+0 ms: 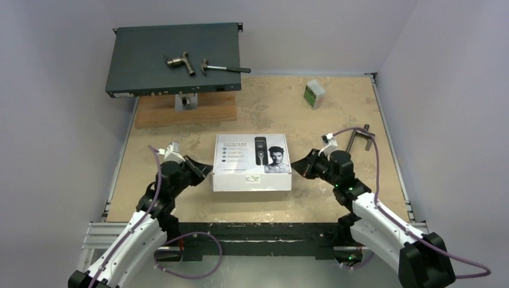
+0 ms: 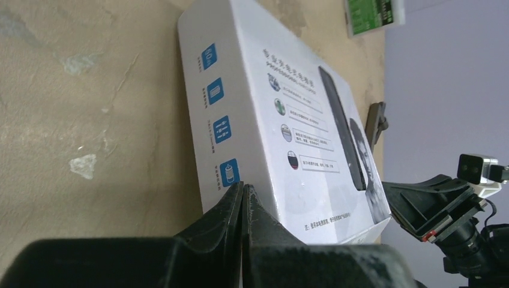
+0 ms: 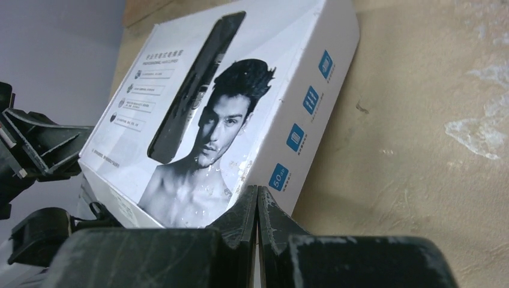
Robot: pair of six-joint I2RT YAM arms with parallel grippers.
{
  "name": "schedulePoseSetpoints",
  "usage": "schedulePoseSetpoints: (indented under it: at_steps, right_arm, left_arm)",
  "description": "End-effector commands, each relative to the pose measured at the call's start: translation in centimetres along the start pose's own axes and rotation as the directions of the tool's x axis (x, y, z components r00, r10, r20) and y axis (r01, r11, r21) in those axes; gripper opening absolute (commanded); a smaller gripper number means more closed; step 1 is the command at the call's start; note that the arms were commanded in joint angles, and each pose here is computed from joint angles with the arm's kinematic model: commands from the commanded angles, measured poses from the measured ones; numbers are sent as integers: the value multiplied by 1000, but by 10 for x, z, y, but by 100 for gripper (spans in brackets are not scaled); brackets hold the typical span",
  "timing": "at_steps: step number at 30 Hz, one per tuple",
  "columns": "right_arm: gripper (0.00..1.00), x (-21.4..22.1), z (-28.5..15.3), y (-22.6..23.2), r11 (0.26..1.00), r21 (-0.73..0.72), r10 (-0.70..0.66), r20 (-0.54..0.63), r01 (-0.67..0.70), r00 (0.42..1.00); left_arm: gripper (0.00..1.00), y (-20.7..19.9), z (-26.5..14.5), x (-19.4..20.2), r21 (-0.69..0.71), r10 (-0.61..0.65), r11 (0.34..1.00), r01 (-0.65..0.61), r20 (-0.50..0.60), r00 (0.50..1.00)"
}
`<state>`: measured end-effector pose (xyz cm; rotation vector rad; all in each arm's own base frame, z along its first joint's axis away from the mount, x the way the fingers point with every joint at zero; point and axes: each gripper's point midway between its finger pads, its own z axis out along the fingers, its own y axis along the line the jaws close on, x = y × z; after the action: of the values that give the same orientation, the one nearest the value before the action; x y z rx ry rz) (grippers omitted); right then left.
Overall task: Sort the hair-cutting tools
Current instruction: Close the storage box at the center of the board.
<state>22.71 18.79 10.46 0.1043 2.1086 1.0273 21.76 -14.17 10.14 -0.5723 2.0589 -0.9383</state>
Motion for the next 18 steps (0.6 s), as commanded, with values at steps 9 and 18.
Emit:
schedulePoseSetpoints:
  at_steps: [9, 18]
  right_arm:
    - [0, -45, -32, 110, 955, -296, 17, 21, -10, 1000]
    - [0, -72, -42, 129, 959, -284, 47, 74, -25, 996]
  left_arm:
    - [0, -133, -59, -17, 391, 31, 920, -4, -63, 998]
    - [0, -146, -64, -22, 403, 26, 915, -1, -56, 998]
